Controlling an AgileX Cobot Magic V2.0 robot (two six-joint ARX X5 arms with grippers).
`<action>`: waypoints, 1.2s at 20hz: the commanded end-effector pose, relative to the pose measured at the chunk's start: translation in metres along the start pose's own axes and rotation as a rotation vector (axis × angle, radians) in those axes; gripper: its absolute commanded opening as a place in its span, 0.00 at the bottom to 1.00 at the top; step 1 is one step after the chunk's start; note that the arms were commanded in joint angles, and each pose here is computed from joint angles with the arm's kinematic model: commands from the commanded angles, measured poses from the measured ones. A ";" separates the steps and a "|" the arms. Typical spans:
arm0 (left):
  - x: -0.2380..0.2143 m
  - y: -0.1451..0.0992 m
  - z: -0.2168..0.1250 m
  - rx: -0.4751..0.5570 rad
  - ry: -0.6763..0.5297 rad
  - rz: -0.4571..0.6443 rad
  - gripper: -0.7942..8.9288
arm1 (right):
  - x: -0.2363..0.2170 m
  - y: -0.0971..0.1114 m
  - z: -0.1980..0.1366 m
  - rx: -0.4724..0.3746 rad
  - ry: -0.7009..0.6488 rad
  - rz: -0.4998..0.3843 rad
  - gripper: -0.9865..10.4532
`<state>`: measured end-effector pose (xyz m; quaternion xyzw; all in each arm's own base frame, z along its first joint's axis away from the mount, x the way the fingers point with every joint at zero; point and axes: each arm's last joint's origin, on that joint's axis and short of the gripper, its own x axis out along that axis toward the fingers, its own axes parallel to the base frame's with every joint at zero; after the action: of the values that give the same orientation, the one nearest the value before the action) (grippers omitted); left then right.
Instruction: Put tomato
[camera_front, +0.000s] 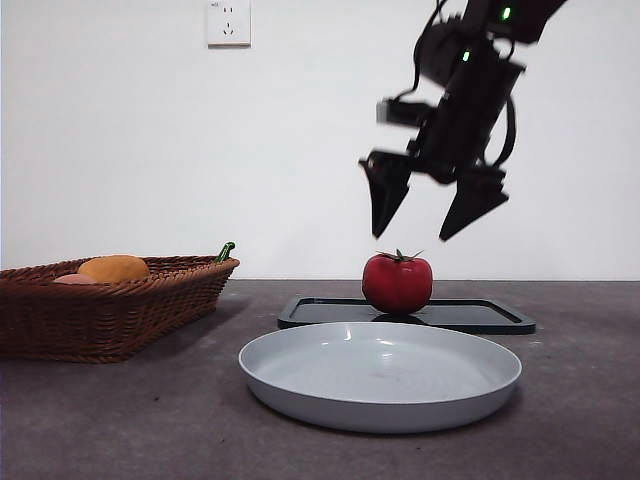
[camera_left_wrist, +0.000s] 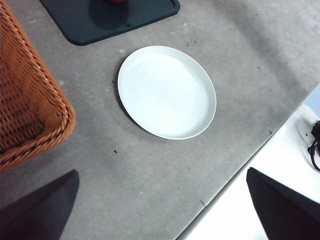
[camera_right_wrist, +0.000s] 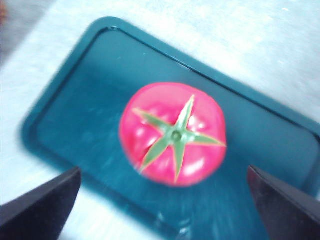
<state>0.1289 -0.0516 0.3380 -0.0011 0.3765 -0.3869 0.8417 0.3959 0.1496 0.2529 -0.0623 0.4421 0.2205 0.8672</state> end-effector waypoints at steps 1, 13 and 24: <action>-0.002 -0.002 0.004 0.024 -0.016 -0.007 0.63 | -0.029 0.007 0.007 0.013 -0.024 0.006 0.57; -0.002 -0.002 0.004 0.025 -0.016 -0.007 0.63 | -0.213 0.039 -0.041 -0.020 -0.074 0.106 0.57; -0.002 -0.002 0.004 0.024 -0.016 -0.007 0.63 | -0.229 0.062 -0.160 -0.101 -0.063 0.248 0.57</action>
<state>0.1289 -0.0516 0.3380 -0.0011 0.3765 -0.3869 0.8417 0.1315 0.0793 0.3407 -0.0494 0.4115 0.3479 0.8409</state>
